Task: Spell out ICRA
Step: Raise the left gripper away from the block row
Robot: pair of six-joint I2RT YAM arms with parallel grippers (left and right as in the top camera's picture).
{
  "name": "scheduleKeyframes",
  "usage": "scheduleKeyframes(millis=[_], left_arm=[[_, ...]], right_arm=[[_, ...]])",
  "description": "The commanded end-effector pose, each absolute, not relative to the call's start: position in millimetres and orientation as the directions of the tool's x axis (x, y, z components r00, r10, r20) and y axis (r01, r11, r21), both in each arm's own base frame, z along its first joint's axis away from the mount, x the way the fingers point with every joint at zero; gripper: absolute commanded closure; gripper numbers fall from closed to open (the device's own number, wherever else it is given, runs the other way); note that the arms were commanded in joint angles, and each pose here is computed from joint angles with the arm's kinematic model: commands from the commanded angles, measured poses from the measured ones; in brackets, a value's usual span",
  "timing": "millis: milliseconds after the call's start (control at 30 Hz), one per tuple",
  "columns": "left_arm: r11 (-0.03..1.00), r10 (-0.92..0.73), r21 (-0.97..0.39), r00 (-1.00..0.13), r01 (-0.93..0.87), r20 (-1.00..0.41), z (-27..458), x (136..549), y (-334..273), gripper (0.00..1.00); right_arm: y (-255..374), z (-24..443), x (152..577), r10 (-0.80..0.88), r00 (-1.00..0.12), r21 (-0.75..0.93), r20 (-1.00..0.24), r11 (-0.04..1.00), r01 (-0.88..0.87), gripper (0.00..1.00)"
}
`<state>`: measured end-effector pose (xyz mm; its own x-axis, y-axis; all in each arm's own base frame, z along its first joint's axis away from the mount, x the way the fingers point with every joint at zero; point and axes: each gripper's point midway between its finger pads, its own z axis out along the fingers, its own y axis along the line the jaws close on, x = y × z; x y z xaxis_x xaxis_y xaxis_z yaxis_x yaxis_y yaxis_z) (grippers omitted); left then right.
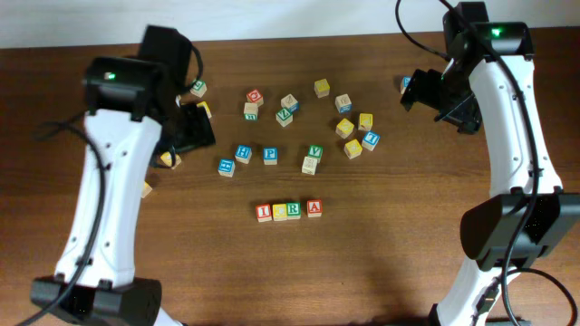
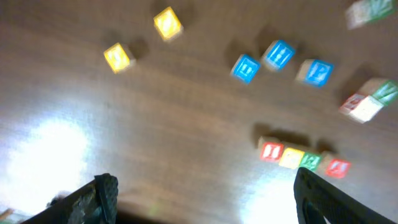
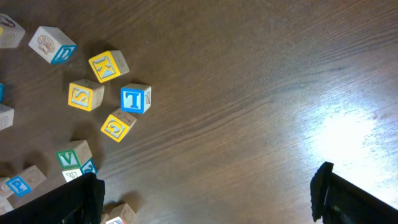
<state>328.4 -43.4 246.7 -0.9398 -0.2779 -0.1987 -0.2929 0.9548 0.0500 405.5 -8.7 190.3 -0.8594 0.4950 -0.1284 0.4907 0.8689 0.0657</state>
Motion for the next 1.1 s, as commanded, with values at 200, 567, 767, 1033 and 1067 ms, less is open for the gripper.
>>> scheduleKeyframes(millis=[200,567,767,1033,1067], left_arm=[[0.961,-0.264,0.084,-0.964,-0.265,-0.016,141.0,310.6,-48.6,0.18],[0.934,-0.342,0.092,-0.938,-0.345,-0.049,135.2,320.5,-19.7,0.18],[0.945,-0.314,0.096,-0.949,-0.313,-0.01,127.8,312.0,-20.9,0.18],[0.968,-0.251,0.021,-0.967,-0.251,0.047,110.8,304.9,-35.7,0.25],[0.968,-0.252,0.024,-0.966,-0.251,0.052,108.7,303.4,-35.3,0.26]], right_arm=[[-12.8,198.7,404.1,0.507,-0.849,0.07,-0.152,0.862,0.502,0.02],[-12.8,198.7,404.1,0.507,-0.849,0.07,-0.152,0.862,0.502,0.02],[-12.8,198.7,404.1,0.507,-0.849,0.07,-0.152,0.862,0.502,0.02],[-12.8,198.7,404.1,0.507,-0.849,0.07,-0.151,0.862,0.502,0.02],[-12.8,198.7,404.1,0.507,-0.849,0.07,-0.151,0.862,0.502,0.02]])
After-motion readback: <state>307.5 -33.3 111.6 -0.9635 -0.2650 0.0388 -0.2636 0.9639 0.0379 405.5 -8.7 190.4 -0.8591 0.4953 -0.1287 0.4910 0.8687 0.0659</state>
